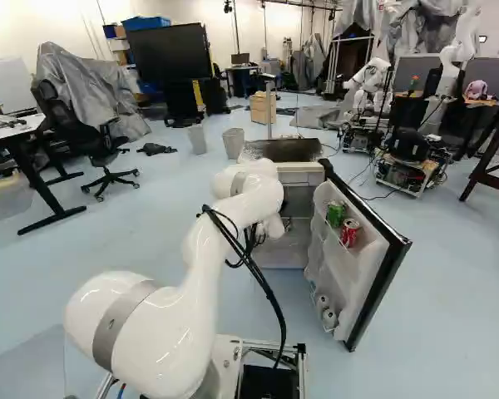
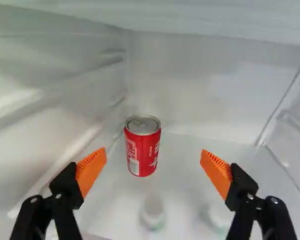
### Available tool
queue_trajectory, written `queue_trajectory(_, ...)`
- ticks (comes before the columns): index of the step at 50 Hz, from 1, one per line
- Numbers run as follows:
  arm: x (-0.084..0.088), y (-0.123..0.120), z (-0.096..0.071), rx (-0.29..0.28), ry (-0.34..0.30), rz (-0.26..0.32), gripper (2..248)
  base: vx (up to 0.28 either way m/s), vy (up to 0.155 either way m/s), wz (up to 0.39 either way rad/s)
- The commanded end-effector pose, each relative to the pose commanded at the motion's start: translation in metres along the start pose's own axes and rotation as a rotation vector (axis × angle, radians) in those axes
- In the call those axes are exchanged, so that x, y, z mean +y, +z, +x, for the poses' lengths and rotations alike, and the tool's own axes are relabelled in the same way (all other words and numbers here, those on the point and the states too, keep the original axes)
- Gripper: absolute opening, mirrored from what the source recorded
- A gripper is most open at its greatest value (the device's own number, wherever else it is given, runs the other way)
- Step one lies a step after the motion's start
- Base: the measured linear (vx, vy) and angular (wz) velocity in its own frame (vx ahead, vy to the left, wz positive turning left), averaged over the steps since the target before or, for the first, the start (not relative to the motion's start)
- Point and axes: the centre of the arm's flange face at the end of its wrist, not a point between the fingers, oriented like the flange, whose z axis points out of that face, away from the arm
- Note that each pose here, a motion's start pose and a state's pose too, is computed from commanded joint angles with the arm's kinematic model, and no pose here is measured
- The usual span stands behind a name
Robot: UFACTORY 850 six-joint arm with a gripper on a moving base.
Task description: Grab a drink from the fridge
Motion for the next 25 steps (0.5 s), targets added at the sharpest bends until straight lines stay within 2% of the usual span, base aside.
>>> queue_trajectory(25,0.003,0.016,-0.004,0.036,-0.018,-0.002,247,0.000,0.000,0.000)
